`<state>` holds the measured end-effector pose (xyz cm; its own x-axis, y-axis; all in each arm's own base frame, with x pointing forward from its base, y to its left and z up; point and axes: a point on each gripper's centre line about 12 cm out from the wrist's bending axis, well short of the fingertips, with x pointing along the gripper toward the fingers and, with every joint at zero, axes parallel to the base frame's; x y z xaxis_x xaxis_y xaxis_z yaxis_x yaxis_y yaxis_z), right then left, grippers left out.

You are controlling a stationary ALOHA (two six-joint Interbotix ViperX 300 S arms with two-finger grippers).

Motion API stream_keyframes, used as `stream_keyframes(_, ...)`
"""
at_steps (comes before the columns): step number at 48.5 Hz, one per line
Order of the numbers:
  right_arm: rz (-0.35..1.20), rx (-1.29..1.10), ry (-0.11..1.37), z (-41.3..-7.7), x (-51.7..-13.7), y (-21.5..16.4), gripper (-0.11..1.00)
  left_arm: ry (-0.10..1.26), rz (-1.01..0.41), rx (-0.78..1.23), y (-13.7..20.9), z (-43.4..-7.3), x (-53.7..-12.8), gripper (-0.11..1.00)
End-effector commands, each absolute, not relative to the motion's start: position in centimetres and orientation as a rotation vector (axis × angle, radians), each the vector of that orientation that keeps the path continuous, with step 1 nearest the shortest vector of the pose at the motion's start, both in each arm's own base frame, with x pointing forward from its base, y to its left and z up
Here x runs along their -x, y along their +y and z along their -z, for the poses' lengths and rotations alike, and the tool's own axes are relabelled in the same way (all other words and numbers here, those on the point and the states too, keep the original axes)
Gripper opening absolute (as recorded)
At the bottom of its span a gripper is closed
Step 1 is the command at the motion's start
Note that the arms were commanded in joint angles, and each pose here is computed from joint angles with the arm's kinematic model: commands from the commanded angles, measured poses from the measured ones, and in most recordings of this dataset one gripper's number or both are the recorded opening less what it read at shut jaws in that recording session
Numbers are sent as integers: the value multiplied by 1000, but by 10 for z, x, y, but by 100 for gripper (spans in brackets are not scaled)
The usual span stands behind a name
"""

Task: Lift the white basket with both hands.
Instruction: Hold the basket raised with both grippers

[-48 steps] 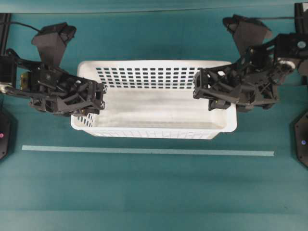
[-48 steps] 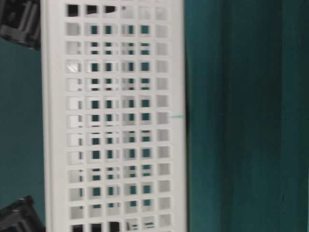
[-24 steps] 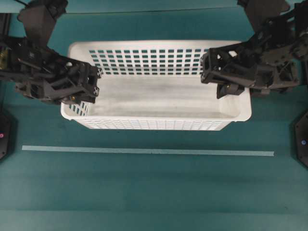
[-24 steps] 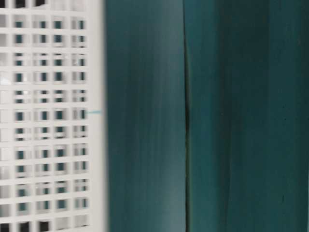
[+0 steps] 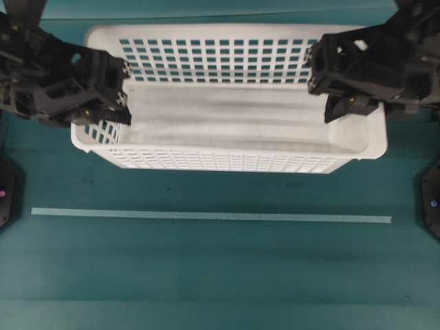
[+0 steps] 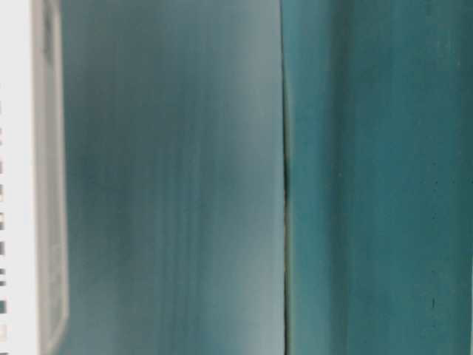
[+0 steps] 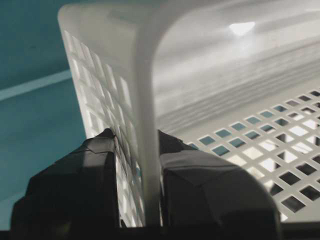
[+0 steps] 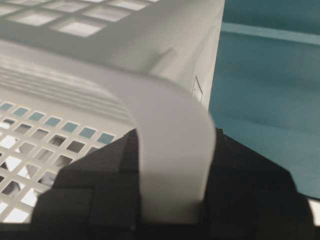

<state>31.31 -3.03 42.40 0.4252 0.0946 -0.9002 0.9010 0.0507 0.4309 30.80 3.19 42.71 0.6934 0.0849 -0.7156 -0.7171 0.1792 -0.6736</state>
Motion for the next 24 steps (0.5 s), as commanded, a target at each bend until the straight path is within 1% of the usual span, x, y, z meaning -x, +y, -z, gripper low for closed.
stream_keyframes(1,710,-1354,981,-434,-322,-14,18,506,-520,1237,32,-470,-309,9)
stream_keyframes(9,686,-1349,968,-442,-322,-11,18,525,-521,1205,32,-478,-309,9)
stream_keyframes(19,666,-1355,944,-452,-317,-10,18,487,-487,1196,33,-499,-319,9)
stream_keyframes(24,657,-1362,926,-459,-314,-11,18,504,-493,1182,33,-503,-320,9)
